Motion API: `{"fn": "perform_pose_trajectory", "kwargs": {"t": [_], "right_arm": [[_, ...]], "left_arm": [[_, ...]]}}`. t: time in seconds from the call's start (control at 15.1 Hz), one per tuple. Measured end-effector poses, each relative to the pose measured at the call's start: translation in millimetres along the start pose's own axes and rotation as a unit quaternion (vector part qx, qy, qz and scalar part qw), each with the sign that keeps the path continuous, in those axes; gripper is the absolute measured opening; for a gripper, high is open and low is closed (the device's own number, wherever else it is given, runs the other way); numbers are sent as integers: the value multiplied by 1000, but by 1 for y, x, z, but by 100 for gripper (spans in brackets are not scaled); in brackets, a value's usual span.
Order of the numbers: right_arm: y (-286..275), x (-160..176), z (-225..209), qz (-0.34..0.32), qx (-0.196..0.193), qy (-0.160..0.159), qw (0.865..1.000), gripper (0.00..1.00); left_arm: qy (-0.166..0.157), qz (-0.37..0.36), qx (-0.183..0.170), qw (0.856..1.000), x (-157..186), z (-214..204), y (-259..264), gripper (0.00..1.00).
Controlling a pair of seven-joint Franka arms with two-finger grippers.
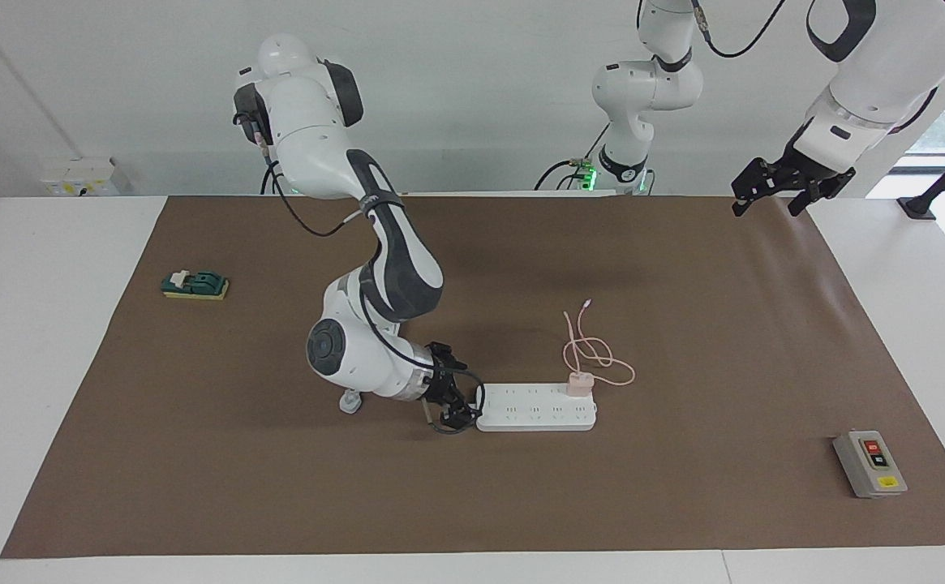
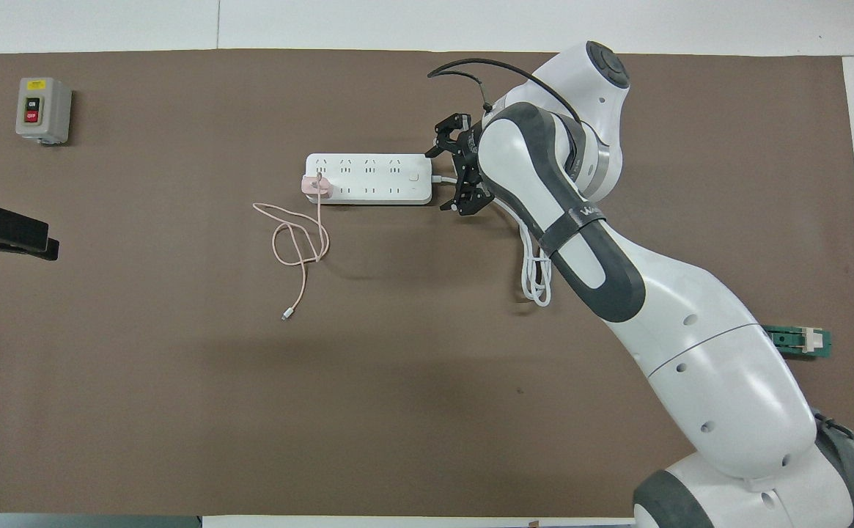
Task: Unplug charger and place it aside
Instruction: 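Lower the right gripper and clamp the power strip end, then reach the left gripper to the pink charger and grasp it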
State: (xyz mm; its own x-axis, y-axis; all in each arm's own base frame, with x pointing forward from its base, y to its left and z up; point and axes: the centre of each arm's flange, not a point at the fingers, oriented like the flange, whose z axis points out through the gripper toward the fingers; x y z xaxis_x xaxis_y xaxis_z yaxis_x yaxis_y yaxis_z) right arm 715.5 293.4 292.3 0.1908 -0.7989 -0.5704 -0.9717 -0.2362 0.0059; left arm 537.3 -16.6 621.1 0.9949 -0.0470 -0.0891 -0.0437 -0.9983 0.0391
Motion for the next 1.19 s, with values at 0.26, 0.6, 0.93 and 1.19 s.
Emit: {"fn": "perform_pose_trajectory", "kwargs": {"t": [0.26,0.6,0.93,1.19], "right_arm": [[0,-22,8,13,6,2,1000,100],[-6,-30,20,39,41,7,998,100],[-9,-26,29,41,43,7,998,100],[-9,-27,34,36,43,12,998,100]], "left_arm": [[1,-84,0,996,0,0,-1,100],[20,-267,-5,963,7,6,11,100],[48,-449,-23,892,27,38,49,100],[41,-547,-13,836,75,100,94,100]]}}
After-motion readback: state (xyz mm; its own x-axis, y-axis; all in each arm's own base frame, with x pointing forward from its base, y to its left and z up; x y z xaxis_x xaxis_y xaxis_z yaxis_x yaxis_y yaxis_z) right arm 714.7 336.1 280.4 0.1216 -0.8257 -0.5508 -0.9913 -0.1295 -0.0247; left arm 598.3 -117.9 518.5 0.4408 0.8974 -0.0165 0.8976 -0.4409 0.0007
